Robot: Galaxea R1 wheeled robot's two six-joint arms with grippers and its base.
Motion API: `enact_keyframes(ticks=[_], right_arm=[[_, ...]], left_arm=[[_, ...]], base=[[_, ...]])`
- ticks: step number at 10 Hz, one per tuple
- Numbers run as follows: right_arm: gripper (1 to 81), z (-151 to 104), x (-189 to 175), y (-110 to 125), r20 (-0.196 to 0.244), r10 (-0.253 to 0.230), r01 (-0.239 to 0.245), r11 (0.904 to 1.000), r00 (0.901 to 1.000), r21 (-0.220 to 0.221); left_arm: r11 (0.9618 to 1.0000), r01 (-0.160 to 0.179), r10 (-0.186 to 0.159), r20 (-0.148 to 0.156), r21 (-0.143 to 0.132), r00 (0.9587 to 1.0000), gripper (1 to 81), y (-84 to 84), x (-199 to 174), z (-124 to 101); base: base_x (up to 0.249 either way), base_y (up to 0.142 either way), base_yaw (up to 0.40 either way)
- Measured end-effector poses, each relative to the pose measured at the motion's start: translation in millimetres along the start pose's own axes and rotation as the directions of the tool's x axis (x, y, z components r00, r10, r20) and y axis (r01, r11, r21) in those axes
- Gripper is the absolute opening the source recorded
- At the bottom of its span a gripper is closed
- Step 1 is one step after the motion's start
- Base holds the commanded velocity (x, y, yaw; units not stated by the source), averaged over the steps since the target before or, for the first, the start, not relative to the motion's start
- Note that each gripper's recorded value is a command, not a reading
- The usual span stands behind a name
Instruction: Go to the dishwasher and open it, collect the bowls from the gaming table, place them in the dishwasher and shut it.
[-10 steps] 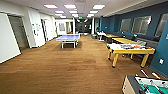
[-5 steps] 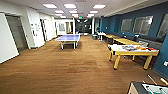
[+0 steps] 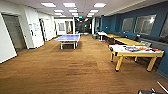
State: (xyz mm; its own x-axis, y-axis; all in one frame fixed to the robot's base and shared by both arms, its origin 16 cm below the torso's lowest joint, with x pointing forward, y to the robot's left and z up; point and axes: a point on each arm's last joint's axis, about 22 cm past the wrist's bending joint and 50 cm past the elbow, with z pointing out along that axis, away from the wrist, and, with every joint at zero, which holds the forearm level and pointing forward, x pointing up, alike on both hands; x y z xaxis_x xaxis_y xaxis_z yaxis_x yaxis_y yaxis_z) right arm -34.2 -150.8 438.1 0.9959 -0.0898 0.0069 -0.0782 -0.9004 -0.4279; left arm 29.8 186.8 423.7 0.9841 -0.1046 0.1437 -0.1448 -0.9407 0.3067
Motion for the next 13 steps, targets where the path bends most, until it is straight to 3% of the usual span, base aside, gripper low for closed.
enact_keyframes(ticks=[13], right_arm=[[81.1, 0.9, 1.9, -1.5, -0.002, -0.002, 0.002, 1.0000, 1.0000, 0.001]], left_arm=[[1.0000, 0.001, -0.001, 0.000, -0.006, 1.0000, 81.1, 4.4, -0.5, 1.0]], base=[[0.267, 0.000, 0.000]])
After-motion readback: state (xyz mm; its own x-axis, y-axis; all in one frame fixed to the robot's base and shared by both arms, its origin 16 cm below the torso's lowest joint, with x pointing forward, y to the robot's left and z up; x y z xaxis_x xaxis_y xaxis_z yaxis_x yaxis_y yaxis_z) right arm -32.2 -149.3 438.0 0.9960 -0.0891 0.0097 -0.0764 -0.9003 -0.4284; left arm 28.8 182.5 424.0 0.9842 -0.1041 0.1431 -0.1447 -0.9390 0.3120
